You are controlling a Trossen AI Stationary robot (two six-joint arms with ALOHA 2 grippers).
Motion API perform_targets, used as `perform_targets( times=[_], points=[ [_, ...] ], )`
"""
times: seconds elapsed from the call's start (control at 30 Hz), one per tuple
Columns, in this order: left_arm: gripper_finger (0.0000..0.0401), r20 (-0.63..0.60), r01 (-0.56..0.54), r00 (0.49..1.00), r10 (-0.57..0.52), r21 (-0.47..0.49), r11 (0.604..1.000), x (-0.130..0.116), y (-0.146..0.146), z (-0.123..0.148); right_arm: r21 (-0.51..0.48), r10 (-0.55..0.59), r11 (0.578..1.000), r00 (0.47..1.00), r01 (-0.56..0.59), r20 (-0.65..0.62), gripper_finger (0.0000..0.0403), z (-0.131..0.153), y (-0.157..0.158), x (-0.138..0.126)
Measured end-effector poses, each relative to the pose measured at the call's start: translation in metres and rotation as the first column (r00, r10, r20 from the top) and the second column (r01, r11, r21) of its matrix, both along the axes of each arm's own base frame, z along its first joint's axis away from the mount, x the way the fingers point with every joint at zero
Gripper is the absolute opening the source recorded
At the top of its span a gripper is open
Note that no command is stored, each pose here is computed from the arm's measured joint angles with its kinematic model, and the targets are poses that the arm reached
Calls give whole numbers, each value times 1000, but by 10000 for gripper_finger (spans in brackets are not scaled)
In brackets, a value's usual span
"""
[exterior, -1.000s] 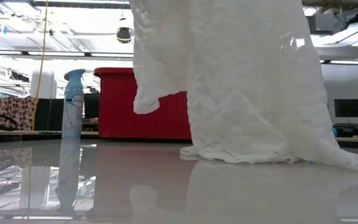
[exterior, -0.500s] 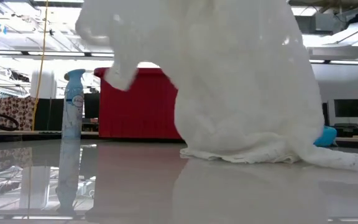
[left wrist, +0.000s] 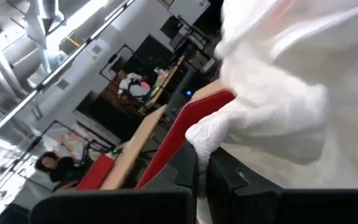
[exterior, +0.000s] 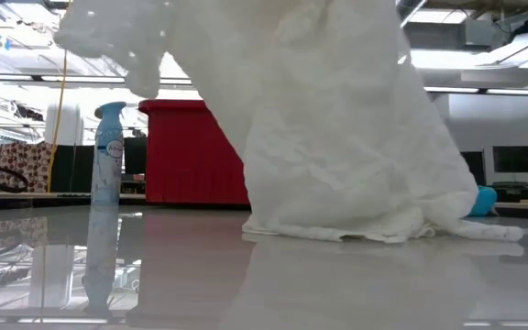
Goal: Fold laundry
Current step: Remove the white blouse from the red laundry bin
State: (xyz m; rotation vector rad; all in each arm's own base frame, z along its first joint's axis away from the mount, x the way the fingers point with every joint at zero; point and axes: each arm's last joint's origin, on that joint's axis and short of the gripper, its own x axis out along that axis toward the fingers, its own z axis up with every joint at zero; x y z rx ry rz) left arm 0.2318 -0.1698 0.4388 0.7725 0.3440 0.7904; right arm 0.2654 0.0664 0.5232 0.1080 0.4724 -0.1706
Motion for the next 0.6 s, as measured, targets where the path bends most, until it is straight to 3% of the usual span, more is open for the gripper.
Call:
perform_targets(
  times=[0.13,0.33,0.47,0.6],
  points=[
    [0,-6,-20,1000,20,5,1000,-2,9,7,78,56,995,998,-58,37,28,8,8,-15],
    [0,183,-9,982,40,-165,986,-6,16,29,204,71,975,993,-88,90,28,19,24,-46],
    [0,329,129,944,-28,-290,948,-3,13,37,264,15,964,995,-40,97,28,21,34,-61],
    [0,449,315,886,-120,-391,865,0,10,36,306,-26,952,998,9,51,28,15,48,-73]
  ],
)
